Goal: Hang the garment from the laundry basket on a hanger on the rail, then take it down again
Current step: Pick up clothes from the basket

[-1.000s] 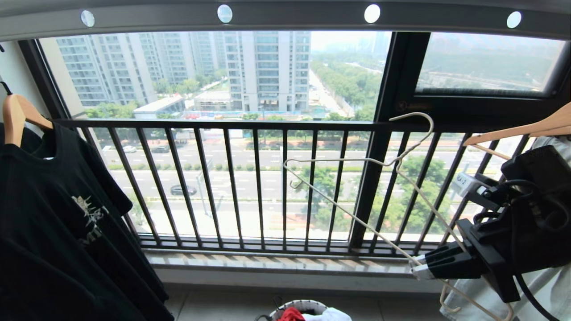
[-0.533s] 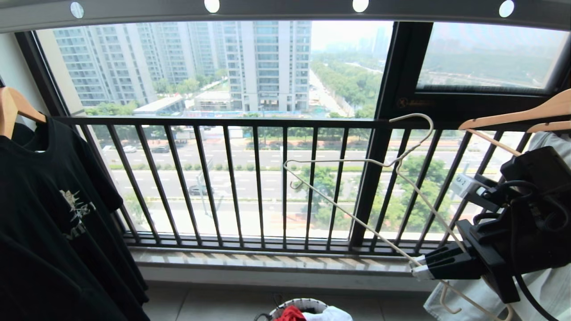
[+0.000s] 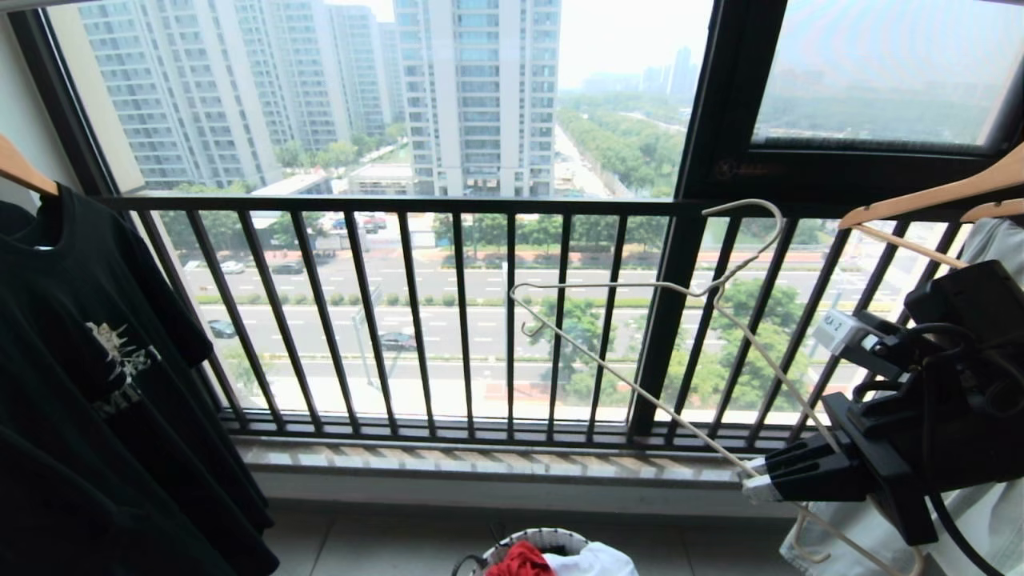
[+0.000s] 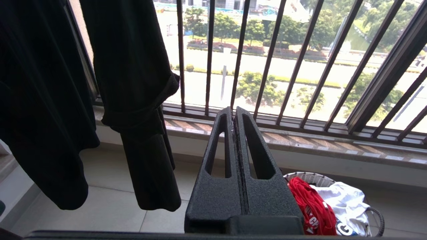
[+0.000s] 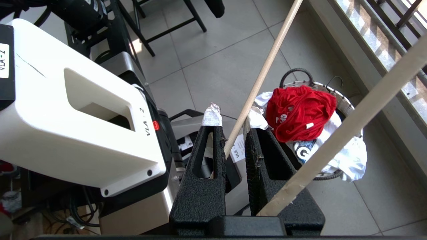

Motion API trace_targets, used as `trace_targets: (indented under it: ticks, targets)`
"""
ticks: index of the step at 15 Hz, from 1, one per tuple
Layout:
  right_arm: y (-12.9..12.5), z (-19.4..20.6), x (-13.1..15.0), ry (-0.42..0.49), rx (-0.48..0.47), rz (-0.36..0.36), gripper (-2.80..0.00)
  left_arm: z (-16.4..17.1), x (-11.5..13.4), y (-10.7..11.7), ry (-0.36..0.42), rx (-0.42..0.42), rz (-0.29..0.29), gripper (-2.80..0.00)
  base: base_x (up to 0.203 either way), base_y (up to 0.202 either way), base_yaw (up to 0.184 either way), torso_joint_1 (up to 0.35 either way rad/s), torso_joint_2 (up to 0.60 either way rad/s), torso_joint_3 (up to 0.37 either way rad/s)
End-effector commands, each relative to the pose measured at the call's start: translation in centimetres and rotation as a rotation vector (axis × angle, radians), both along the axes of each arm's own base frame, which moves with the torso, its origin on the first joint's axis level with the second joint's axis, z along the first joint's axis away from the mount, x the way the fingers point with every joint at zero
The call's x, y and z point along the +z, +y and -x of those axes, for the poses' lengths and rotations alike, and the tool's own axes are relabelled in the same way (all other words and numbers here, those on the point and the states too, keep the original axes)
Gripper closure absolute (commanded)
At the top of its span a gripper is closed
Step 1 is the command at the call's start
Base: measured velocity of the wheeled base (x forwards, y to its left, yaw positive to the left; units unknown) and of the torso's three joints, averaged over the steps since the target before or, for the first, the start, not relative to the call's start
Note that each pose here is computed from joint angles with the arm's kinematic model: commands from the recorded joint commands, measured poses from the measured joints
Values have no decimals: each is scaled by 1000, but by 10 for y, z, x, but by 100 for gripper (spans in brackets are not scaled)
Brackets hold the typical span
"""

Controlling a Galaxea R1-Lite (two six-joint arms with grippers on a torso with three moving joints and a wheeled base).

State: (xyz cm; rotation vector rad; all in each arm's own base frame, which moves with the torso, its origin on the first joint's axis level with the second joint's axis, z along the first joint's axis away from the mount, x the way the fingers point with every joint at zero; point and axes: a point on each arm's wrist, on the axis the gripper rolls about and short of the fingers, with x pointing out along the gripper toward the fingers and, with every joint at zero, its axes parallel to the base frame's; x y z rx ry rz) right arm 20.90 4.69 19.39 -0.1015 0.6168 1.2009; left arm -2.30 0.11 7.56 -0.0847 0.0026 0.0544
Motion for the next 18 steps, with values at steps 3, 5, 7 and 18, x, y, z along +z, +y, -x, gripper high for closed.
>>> trace_targets:
  ticks: [3, 5, 7, 18]
  targets:
    - [0, 1, 1, -5, 3, -4, 0, 0, 0, 0, 1, 1, 1, 0, 0, 0, 0, -151, 326, 172]
    - [-1, 3, 3, -12, 2, -5, 0, 0, 0, 0, 1, 1, 1, 0, 0, 0, 0, -153, 334, 183]
    - [-1, 3, 2, -9, 3, -5, 0, 0, 0, 0, 1, 1, 1, 0, 0, 0, 0, -149, 332, 183]
    - [-2, 12, 10, -44, -1, -10, 0, 0, 0, 0, 1, 1, 1, 0, 0, 0, 0, -198, 453, 253]
